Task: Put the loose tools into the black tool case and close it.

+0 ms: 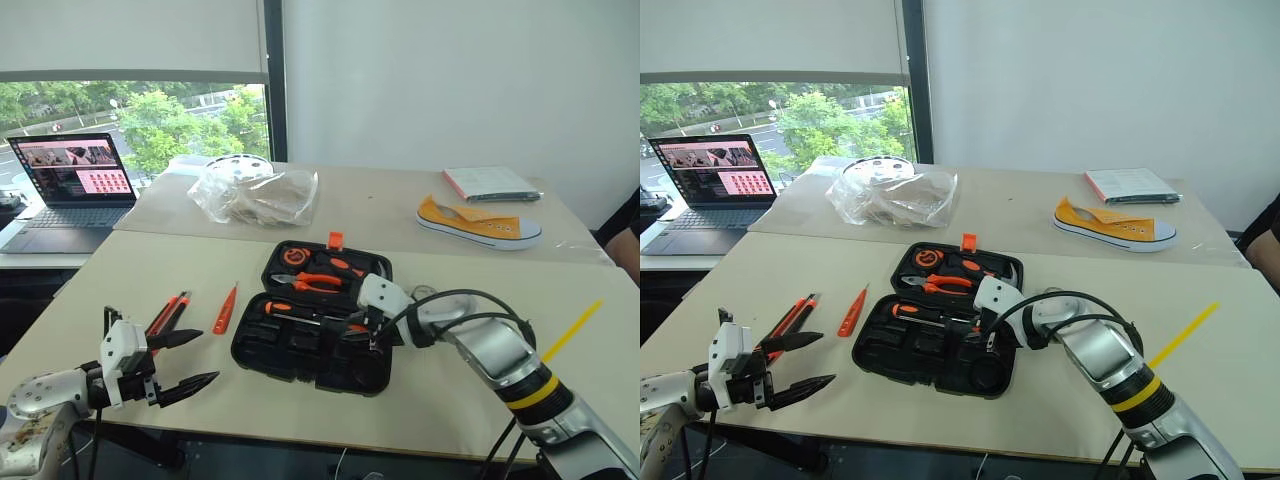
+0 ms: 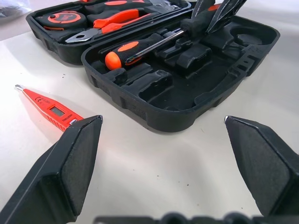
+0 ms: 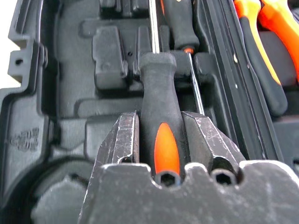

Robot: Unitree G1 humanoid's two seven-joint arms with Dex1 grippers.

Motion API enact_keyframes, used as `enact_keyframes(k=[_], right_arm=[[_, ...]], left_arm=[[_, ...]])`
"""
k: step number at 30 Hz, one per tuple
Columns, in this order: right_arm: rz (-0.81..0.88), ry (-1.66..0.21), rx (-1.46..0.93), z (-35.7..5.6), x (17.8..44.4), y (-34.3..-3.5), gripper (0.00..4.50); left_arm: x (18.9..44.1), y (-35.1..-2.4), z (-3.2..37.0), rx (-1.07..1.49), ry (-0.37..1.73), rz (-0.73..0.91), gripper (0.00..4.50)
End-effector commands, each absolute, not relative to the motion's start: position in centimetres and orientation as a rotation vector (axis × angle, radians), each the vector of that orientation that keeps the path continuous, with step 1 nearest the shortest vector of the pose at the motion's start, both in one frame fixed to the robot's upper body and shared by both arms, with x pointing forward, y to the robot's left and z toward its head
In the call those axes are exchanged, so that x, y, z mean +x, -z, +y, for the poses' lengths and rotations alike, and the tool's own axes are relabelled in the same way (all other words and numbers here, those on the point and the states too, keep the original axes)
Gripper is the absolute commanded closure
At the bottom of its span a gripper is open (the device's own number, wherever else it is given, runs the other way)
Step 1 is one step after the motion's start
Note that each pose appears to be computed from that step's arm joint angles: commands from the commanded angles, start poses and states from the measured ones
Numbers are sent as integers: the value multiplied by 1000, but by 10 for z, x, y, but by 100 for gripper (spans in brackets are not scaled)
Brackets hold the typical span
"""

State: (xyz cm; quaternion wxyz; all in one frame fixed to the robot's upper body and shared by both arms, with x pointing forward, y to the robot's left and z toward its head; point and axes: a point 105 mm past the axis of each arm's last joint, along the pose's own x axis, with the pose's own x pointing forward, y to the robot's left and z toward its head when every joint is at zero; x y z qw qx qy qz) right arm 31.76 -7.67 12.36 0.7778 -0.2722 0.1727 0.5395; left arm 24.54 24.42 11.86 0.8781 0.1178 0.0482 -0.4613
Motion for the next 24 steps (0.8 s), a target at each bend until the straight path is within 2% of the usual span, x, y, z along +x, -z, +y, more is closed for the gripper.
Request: enact_keyframes(k=[1, 9, 17, 19, 20, 23, 24], right_arm=[[439, -1130, -598, -93, 318, -118, 345], [499, -1150, -575, -93, 313, -106, 345], [478, -1144, -586, -87, 320, -105, 345], [469, -1162, -576, -87, 321, -108, 245], [455, -1172, -575, -88, 321, -112, 236], [413, -1255, -577, -88, 315, -125, 137], [367, -1277, -575, -87, 314, -135, 117]], left_arm=[[245, -130, 245, 265, 957, 63, 0], [247, -130, 244, 269, 962, 59, 0], [248, -132, 244, 273, 961, 57, 0], [249, -132, 244, 273, 959, 56, 0], [249, -132, 245, 273, 958, 56, 0], [250, -133, 246, 275, 954, 56, 0], [250, -133, 246, 275, 952, 56, 0]])
